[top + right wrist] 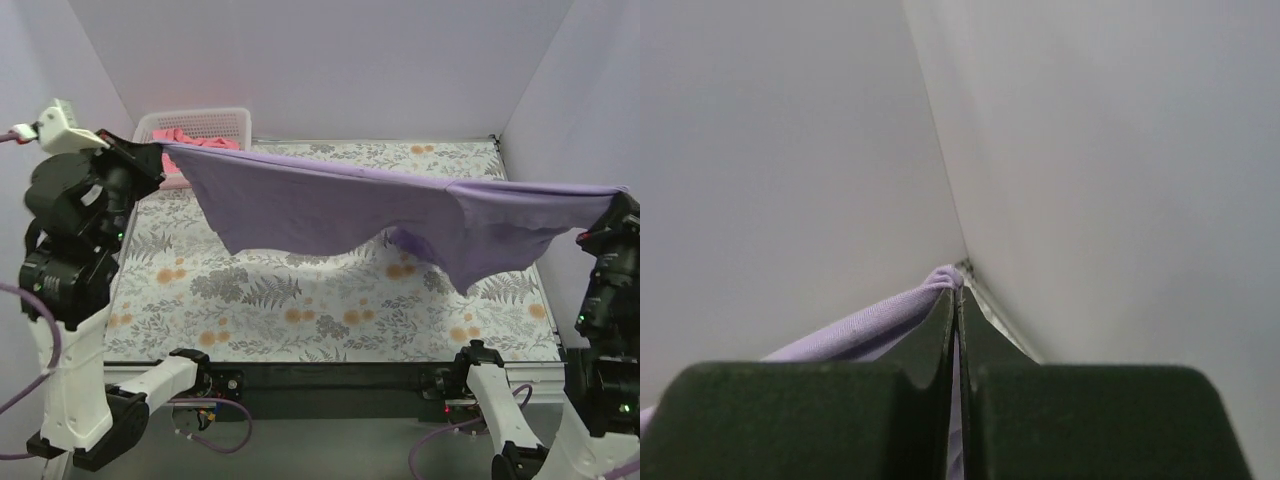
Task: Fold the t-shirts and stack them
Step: Flatten the tshirt out
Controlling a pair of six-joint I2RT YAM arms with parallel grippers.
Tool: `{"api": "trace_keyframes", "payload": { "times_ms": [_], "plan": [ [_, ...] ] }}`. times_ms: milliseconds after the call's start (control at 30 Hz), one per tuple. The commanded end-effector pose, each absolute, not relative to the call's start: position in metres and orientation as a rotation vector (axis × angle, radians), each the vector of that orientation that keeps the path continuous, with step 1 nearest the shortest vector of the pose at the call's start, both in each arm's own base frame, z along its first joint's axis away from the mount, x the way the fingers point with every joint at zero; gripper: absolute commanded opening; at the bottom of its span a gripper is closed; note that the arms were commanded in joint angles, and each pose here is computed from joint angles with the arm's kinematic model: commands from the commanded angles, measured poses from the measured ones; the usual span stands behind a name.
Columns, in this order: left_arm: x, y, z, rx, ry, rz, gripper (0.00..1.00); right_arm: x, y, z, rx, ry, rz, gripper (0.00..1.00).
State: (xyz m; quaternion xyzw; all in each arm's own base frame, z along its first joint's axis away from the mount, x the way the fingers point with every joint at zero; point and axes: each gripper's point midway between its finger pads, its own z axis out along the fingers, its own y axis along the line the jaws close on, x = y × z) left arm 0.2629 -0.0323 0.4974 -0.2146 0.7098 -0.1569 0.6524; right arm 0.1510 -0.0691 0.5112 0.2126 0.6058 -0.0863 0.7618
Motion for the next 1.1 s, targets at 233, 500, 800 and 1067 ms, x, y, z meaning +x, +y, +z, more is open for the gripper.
{"api": "trace_keyframes", "payload": {
  "times_ms": [233,500,800,1067],
  "plan": [
    [0.224,-0.002,0.573,-0.480,1.399,-0.287,0.00,0.092,-0.069,0.617,0.284,1.068,-0.307,0.01],
    [0.340,-0.029,0.448,-0.471,1.684,-0.182,0.00,0.242,-0.023,0.532,0.011,1.393,-0.160,0.01],
    [0.451,-0.038,0.217,-0.528,2.042,0.041,0.00,0.386,-0.004,0.337,-0.031,1.755,-0.029,0.01],
    [0.505,-0.046,0.098,-0.524,2.245,0.082,0.00,0.458,-0.004,0.209,0.049,2.004,-0.002,0.01]
  ]
}}
